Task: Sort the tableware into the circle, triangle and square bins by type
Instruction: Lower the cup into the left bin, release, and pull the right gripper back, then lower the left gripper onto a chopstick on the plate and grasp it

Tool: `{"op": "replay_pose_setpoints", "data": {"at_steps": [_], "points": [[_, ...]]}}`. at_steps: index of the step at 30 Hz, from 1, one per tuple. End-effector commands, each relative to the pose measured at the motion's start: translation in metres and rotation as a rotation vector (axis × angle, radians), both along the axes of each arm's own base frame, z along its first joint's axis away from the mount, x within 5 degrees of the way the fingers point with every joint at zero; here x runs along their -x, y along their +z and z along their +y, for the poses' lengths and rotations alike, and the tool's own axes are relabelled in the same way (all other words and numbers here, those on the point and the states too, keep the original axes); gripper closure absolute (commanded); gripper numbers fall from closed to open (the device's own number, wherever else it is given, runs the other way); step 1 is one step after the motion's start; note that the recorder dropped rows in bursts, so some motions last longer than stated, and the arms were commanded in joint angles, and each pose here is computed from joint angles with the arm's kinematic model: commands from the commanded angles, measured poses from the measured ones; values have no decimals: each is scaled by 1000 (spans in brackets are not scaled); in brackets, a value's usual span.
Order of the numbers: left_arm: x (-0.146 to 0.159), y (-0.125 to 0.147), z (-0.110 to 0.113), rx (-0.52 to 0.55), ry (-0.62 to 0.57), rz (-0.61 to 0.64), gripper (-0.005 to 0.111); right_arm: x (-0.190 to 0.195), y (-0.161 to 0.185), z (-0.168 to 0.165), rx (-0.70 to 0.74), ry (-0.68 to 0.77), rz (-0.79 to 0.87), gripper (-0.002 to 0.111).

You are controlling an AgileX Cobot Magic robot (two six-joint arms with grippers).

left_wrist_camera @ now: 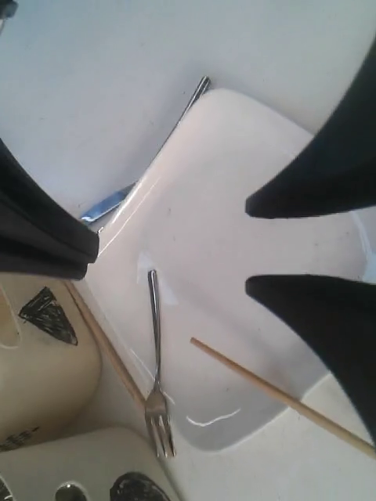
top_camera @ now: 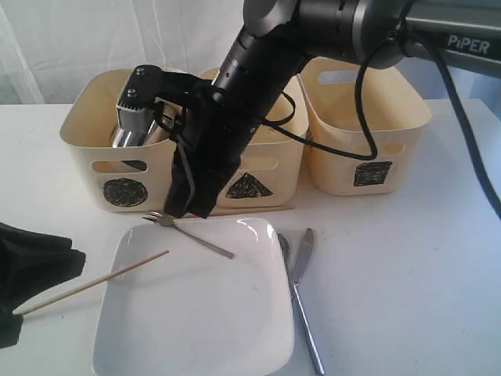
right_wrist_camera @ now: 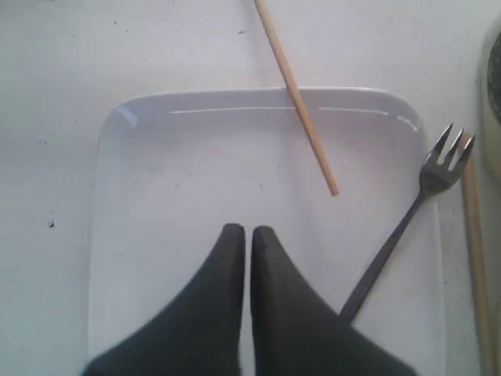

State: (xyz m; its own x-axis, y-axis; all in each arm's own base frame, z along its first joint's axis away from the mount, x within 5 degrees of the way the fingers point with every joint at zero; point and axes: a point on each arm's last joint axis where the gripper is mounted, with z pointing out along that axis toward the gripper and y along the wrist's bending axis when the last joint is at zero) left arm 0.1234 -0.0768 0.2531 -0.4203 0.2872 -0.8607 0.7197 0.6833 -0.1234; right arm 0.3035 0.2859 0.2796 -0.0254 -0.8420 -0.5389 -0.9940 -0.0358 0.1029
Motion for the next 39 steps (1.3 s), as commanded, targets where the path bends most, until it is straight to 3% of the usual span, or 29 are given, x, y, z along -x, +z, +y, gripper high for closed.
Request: {"op": "replay_pose_setpoints", "data": {"at_steps": [1,9,17,31,39], "points": [[-13,1,3,-137,-8,67,66,1,-9,-9,94,-72,41,108],[-57,-1,-6,-225,-83,185,67,35,-40,-34,157,-120,216,108],[-94,-6,-17,-283,-205,195,67,68,-41,-59,77,-244,153,108],[-134,-36,-33,-315,-458,308,65,115,-25,-93,22,-274,128,108],[-148,-60,-34,-343,-488,344,62,124,-19,-100,6,-272,110,108]]}}
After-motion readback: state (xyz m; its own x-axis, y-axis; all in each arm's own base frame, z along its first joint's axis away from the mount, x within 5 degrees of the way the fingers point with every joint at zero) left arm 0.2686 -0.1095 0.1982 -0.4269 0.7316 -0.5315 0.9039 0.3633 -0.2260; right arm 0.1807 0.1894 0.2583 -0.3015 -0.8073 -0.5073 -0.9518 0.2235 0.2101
